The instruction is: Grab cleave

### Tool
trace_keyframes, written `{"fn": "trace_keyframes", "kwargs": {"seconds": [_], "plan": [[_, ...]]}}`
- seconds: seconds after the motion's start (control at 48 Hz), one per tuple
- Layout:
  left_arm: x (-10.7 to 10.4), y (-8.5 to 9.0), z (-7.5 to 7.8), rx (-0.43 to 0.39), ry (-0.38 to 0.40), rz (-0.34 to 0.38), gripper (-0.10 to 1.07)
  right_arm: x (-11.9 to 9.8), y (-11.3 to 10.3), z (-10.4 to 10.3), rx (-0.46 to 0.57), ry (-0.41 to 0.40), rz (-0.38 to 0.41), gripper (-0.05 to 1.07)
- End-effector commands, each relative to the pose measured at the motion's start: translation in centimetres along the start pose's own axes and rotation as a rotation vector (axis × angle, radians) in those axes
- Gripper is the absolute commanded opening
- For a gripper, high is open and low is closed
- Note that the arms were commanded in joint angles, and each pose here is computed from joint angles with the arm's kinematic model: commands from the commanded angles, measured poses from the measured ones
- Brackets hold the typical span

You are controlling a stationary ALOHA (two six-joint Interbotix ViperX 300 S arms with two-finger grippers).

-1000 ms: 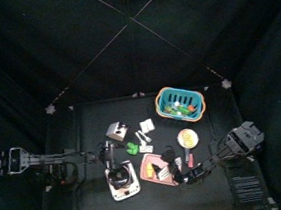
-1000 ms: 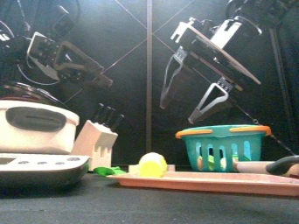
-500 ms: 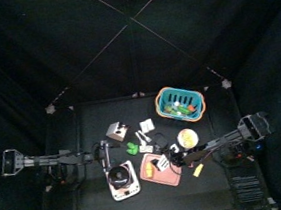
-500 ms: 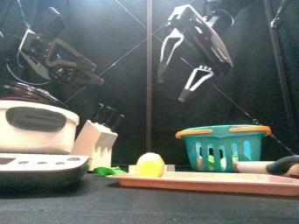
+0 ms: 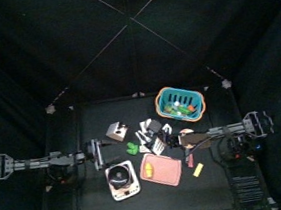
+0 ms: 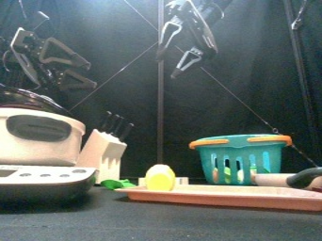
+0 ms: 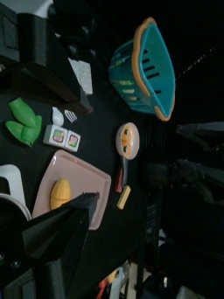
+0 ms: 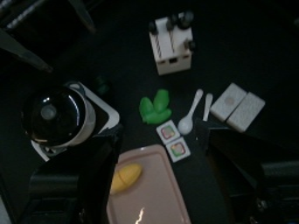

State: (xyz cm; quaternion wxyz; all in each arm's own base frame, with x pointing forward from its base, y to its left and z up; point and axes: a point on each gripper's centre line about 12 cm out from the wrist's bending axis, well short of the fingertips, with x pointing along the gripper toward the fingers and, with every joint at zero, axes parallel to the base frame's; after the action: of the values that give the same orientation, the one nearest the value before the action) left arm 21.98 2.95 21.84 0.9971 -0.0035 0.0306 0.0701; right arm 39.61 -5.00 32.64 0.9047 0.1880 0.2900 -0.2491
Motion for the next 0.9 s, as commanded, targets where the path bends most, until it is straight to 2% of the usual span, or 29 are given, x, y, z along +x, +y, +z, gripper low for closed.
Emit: {"fn": "trace_keyframes", "kwargs": {"seconds": [0.0, 0.167, 0.312, 0.479, 0.688, 0.875], "plan": [[0.0, 0.6, 0.5, -0.014, -0.025, 0.030, 1.04, -0.4, -0.6, 2.7, 0.021, -0.062, 0.025, 0.96], [-0.2, 1.5, 0.3, -0.026, -0.020, 0.074, 1.04, 1.6, -0.8, 4.4, 0.003, -0.084, 0.054, 0.96], [-0.4, 2.3, 0.1, -0.038, -0.021, 0.116, 1.04, 4.1, 0.0, 4.9, -0.042, -0.055, 0.060, 0.96], [-1.2, 3.8, -0.1, -0.072, -0.047, 0.198, 1.04, 6.7, 1.1, 5.4, -0.108, -0.014, 0.072, 0.96], [-3.0, 5.3, -0.4, -0.146, -0.106, 0.305, 1.04, 9.2, 1.9, 6.1, -0.134, 0.017, 0.093, 0.94], [-3.5, 5.5, -1.0, -0.166, -0.100, 0.323, 1.04, 11.1, 1.9, 6.7, -0.147, 0.019, 0.082, 0.93]]}}
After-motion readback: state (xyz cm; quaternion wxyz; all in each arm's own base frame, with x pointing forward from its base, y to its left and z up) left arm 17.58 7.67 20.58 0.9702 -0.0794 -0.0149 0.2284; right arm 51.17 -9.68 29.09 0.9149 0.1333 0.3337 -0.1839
